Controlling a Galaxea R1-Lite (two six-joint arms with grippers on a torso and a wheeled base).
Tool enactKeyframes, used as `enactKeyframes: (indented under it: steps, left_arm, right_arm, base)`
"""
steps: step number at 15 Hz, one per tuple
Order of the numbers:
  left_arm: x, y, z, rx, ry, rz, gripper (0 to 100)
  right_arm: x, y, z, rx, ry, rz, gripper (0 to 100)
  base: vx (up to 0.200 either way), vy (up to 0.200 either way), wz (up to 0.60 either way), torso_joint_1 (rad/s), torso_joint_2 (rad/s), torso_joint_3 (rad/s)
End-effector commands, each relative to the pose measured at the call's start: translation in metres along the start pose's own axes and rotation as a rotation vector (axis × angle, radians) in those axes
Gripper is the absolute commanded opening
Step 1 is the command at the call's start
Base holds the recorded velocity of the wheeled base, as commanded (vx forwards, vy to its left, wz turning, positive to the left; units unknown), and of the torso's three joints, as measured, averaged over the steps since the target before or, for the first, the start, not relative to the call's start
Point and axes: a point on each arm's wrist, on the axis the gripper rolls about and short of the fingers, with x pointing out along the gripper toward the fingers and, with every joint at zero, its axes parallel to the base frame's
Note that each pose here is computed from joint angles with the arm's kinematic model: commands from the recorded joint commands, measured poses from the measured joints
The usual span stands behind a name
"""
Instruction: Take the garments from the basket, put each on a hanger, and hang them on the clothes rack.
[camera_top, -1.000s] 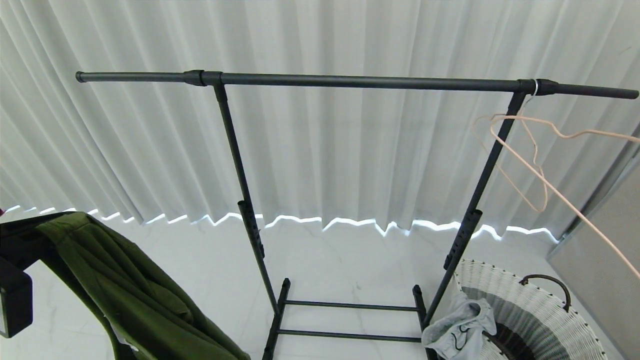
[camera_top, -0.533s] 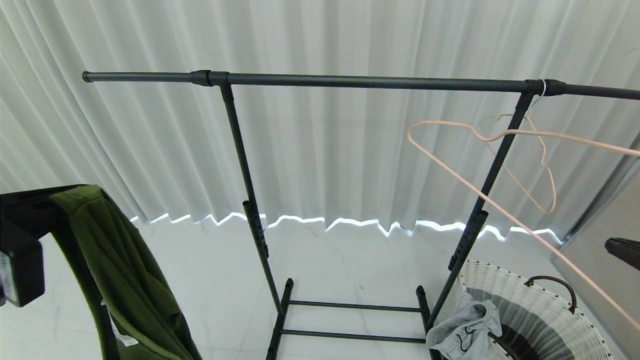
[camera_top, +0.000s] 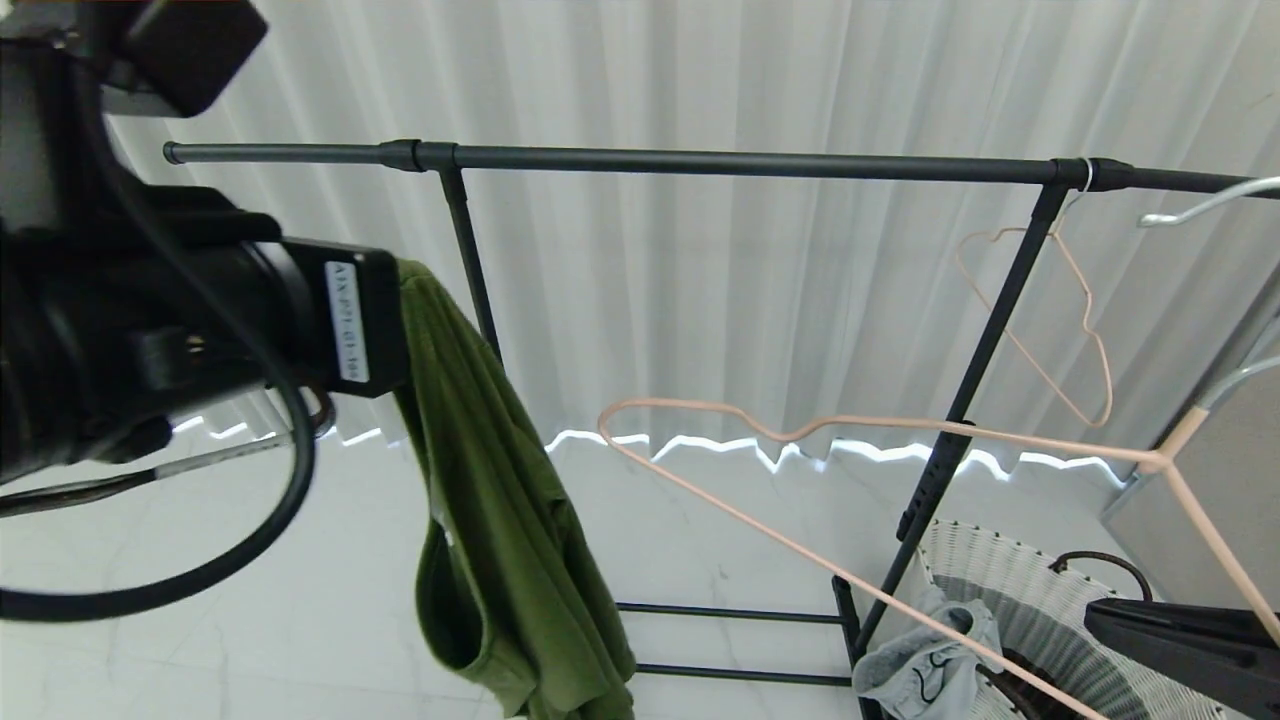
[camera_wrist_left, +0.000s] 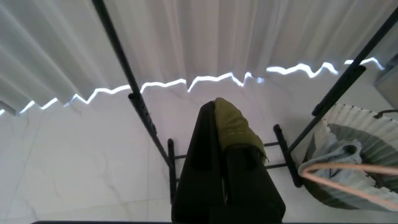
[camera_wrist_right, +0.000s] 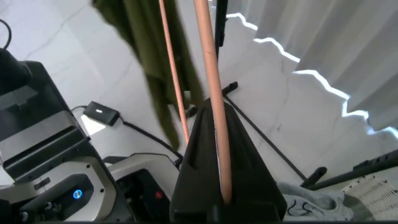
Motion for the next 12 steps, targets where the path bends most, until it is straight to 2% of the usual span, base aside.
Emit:
enactKeyframes:
  steps: [1,6,10,12]
  left_arm:
    - [0.031,-0.028,-0.003,0.017,0.055,-0.001,0]
    - [0.038,-0.033,-0.003,0.023,0.059,0.001,0]
    - [0.046,-0.037,-0.002,0.015,0.042,0.007,0]
    - [0.045,-0.037,-0.002,0.017,0.042,0.007,0]
  right_arm:
    - [0.004,0.001,0.0,-0.003,0.013,0.015,0]
    - [0.009,0.001,0.008,-0.006,0.005,0.024,0]
    - [0.012,0.01,0.007,-0.023,0.014,0.106,0]
    - [0.014,0.012,0.007,-0.027,0.022,0.115,0]
  base:
    - [0.0,0.0,0.0,0.0,0.0,0.0]
    - [0.0,0.0,0.0,0.0,0.0,0.0]
    - [0.0,0.0,0.0,0.0,0.0,0.0]
    - [0.0,0.0,0.0,0.0,0.0,0.0]
